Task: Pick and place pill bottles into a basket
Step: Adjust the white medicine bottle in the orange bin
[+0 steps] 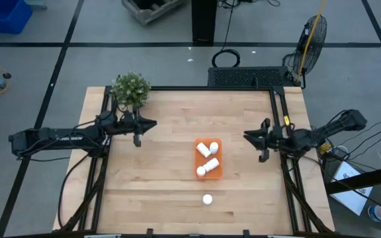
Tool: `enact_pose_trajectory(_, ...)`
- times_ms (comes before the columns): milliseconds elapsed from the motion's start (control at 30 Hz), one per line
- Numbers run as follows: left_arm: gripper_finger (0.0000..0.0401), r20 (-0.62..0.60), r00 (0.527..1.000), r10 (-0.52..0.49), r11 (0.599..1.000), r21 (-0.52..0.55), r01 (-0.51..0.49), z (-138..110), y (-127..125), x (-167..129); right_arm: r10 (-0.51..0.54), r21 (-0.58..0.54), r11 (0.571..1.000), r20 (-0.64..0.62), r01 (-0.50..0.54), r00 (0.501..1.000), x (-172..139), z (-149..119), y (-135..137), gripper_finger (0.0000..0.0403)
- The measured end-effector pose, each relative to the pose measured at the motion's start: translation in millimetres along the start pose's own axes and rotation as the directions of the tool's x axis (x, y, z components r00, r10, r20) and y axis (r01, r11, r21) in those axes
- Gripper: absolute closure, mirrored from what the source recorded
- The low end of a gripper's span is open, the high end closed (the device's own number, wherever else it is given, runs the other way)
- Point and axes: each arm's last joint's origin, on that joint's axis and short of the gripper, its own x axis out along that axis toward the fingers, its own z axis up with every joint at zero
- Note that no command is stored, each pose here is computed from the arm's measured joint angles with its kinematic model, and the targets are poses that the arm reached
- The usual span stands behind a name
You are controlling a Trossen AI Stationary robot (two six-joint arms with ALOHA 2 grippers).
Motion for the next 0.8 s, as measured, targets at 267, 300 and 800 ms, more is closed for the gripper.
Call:
enact_pose_trajectory(267,0.0371,0.017,0.995,-0.095,0.995,0.023,0.095,1.9,-2.8,-0.3,-0.121,-0.175,0.983,-0.411,0.052,0.903,81.7,31.6,46.8,0.0196)
enact_pose_trajectory(300,0.0375,0.018,0.995,-0.096,0.995,0.020,0.096,2.1,-2.8,-0.4,-0.138,-0.182,0.982,-0.475,0.056,0.869,93.3,34.6,50.3,0.0188)
enact_pose_trajectory(800,0.0362,-0.016,0.998,-0.068,0.998,-0.011,0.067,-1.5,-1.7,-0.3,0.057,-0.109,0.933,-0.895,-0.342,0.442,169.3,30.4,79.9,0.0197)
